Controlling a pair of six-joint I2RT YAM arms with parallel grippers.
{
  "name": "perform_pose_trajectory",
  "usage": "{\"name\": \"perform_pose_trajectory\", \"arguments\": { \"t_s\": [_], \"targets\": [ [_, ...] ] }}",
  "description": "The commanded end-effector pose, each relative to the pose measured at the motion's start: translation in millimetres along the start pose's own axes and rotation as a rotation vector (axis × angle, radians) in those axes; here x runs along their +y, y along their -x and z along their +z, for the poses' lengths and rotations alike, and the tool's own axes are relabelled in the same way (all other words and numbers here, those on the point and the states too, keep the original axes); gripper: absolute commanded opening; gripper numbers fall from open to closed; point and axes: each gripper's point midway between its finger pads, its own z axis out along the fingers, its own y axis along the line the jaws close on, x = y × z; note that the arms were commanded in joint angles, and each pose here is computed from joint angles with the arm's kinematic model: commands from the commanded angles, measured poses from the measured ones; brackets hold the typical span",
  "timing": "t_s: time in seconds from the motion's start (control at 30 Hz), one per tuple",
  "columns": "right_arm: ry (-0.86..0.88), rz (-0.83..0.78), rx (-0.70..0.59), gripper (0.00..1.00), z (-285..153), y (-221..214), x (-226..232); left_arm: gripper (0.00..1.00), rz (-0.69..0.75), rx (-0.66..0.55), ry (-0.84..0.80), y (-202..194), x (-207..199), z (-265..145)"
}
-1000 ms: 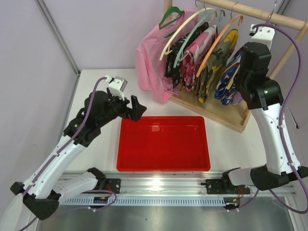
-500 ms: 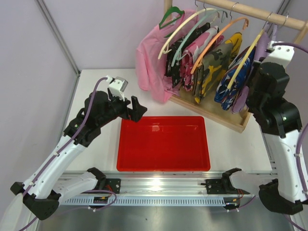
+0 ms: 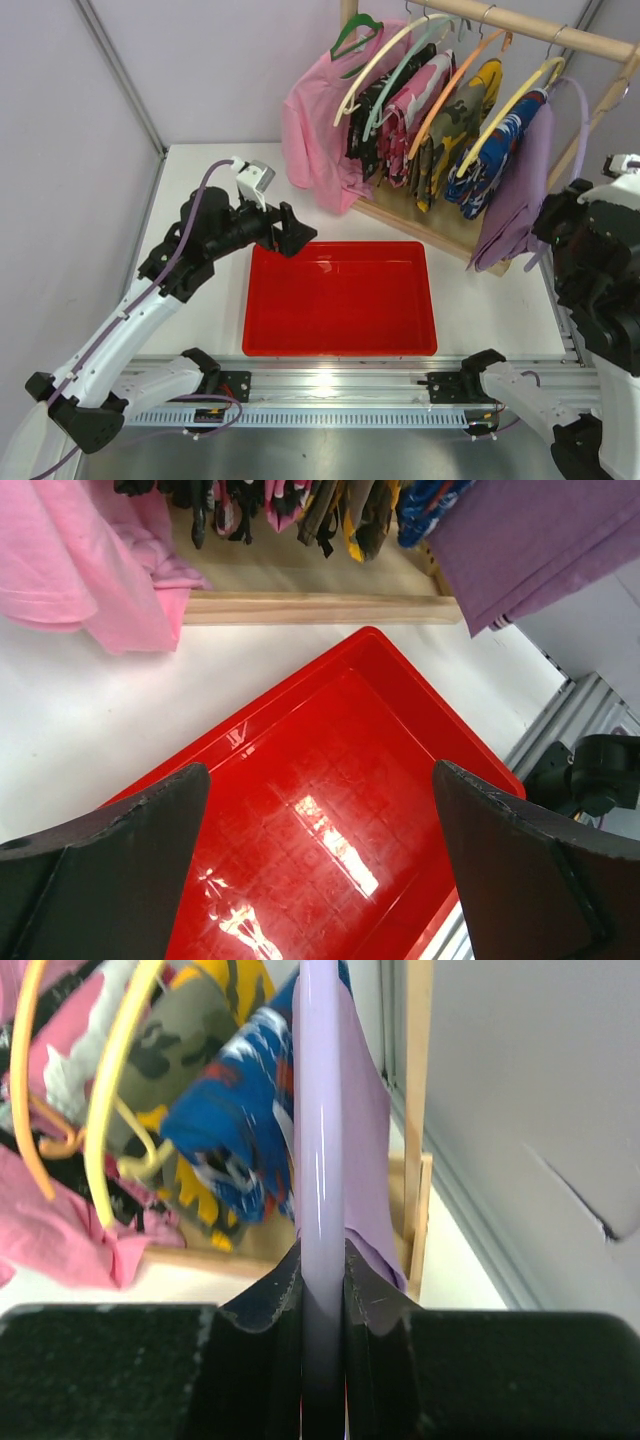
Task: Remove the trousers from the hanger
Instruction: Grab a hanger with trousers on it with the right arm, then pass the hanger from the right arm to the left
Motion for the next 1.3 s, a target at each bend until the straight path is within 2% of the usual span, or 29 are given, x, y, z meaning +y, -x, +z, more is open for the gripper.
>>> {"name": "perform_pose_trajectory", "arguments": {
  "t_s": [0.0,0.23,0.27,0.47,0.7,0.83,1.07,1.1,1.27],
  "targets": [
    [0.035,0.142,-0.063,0.00,-21.9,15.3,-7.3,0.99,0.007,-0.052,-0.076,20.9,-18.4,-0.6],
    [0.207,0.132,0.039,0.00,-55.8,-11.6,-1.0,1.00,0.039,-0.036,-0.132,26.5,-30.5,3.9],
    [0.289,0.095,0.068,0.00,-62.0,-18.3,9.9,0.99,0.043,-0.028,-0.140,25.0,-31.3,5.9],
    [0.491,-0.003,0.160,0.00,-97.2,-43.6,23.5,1.00,0.098,-0.035,-0.198,28.2,-42.5,10.7],
    [0.797,-0.098,0.078,0.00,-150.9,-35.4,46.4,1.00,0.156,-0.051,-0.342,25.0,-72.7,17.2],
    [0.945,-0.091,0.049,0.00,-170.4,-27.1,64.1,1.00,0.216,-0.078,-0.408,30.1,-92.2,19.6],
    [1.124,-0.065,-0.055,0.00,-183.7,2.5,96.6,0.99,0.279,-0.148,-0.502,42.9,-110.5,16.6],
    [1.148,-0.056,-0.038,0.00,-180.2,0.7,103.1,1.00,0.288,-0.159,-0.516,42.5,-112.3,15.4],
    [1.288,0.000,-0.053,0.00,-179.5,13.8,130.5,0.99,0.385,-0.284,-0.518,60.5,-115.2,1.9]
  ]
}}
